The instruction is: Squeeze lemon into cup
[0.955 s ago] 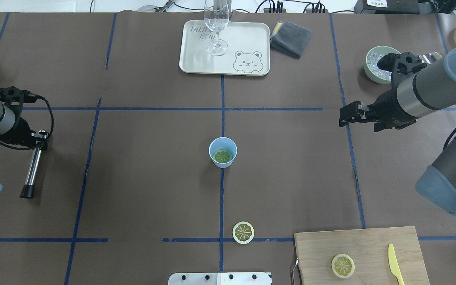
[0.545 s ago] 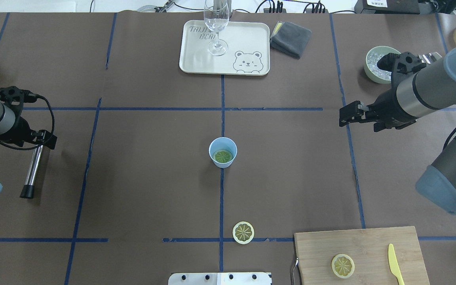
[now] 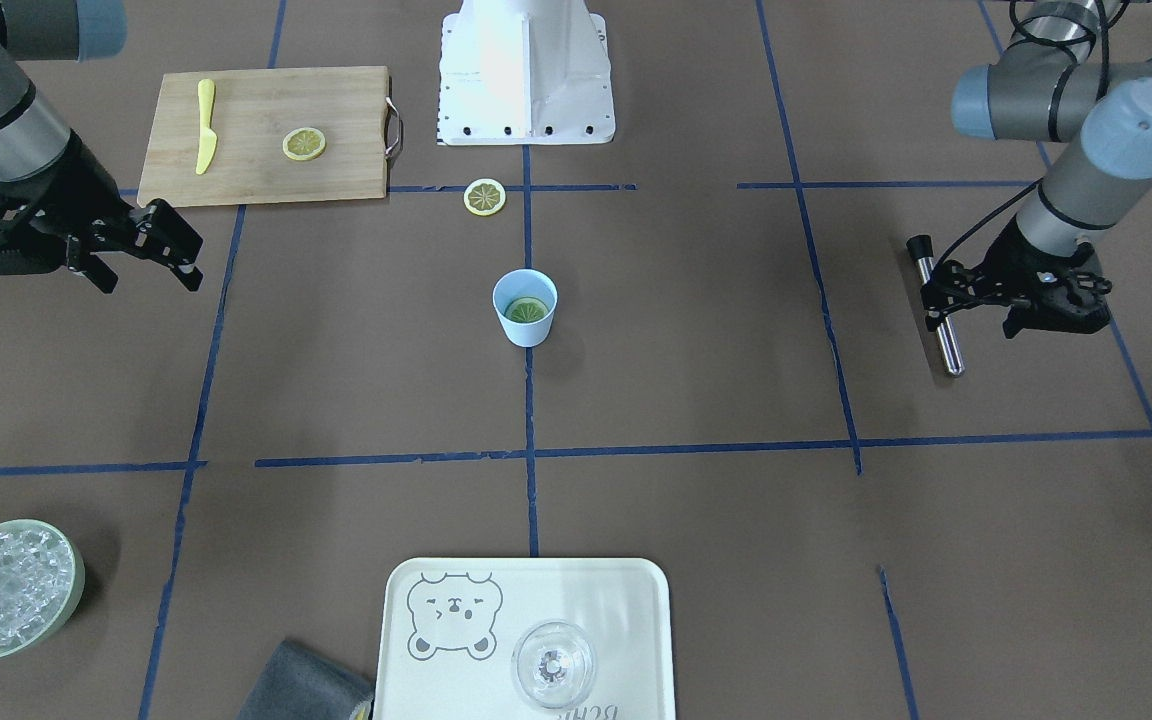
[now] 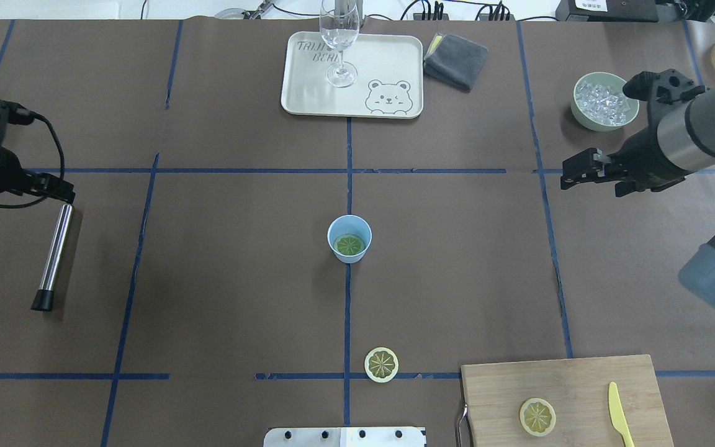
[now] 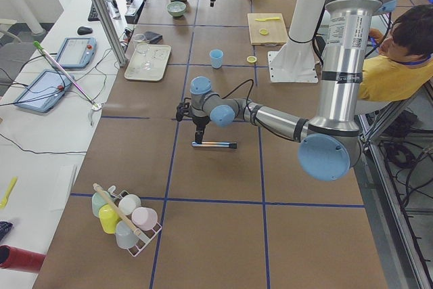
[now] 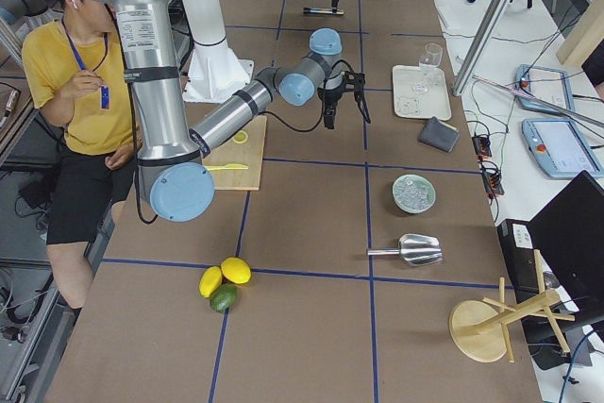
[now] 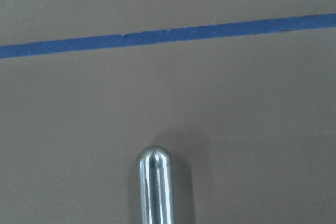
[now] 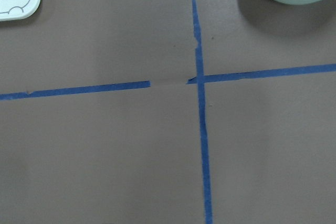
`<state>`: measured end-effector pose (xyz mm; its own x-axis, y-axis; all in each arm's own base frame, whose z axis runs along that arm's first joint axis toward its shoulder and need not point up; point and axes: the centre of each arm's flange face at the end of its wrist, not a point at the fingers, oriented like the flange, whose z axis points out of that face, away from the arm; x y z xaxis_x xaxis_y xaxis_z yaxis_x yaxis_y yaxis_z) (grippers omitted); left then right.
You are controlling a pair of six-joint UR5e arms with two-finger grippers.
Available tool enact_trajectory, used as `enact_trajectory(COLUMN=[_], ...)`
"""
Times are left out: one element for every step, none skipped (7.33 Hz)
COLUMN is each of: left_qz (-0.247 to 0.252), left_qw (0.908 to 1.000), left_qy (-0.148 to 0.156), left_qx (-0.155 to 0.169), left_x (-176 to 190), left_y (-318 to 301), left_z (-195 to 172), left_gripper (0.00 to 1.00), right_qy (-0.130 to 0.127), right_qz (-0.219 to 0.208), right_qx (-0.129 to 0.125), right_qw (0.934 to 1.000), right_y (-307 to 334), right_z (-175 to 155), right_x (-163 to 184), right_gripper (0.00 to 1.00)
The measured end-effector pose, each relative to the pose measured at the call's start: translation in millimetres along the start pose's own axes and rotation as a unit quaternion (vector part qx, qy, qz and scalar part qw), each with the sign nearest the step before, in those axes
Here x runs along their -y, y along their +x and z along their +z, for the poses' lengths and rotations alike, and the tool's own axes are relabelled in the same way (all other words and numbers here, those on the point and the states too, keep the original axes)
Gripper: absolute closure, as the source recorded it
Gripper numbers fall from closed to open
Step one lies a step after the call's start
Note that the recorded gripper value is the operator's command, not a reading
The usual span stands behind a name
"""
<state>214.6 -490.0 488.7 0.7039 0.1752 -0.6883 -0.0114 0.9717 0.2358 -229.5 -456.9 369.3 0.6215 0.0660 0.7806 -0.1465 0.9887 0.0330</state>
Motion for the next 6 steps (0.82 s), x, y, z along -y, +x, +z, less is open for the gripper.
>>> enact_trajectory(left_qz=[0.017,0.039,0.054,0.060,0.065,0.072], left_qw=[0.9997,0.9987,0.9977,0.9973,0.9971,0.9970], left_qy=[0.007,0.013,0.022,0.029,0.032,0.025], left_qx=[-0.014,-0.030,-0.035,-0.032,-0.023,-0.013], left_x=[1.4,-0.1,-5.4,-12.4,-19.4,-27.0], left_y=[-29.0,-64.0,-97.3,-124.3,-148.8,-170.7], left_z=[-31.6,-59.5,-79.2,-93.0,-104.3,-111.7], left_gripper=[0.00,0.00,0.00,0.00,0.00,0.00], right_qy=[-0.003,-0.008,-0.013,-0.018,-0.024,-0.031], right_qz=[-0.016,-0.028,-0.043,-0.062,-0.081,-0.099], right_qx=[-0.005,-0.009,-0.016,-0.026,-0.032,-0.034], right_qw=[0.9999,0.9995,0.9988,0.9976,0.9959,0.9940], right_y=[34.0,72.5,118.1,171.3,225.8,277.4], right_z=[-9.1,-16.9,-21.7,-23.6,-24.0,-23.9], right_x=[11.6,23.0,34.1,45.7,56.5,64.6], right_gripper=[0.00,0.00,0.00,0.00,0.00,0.00])
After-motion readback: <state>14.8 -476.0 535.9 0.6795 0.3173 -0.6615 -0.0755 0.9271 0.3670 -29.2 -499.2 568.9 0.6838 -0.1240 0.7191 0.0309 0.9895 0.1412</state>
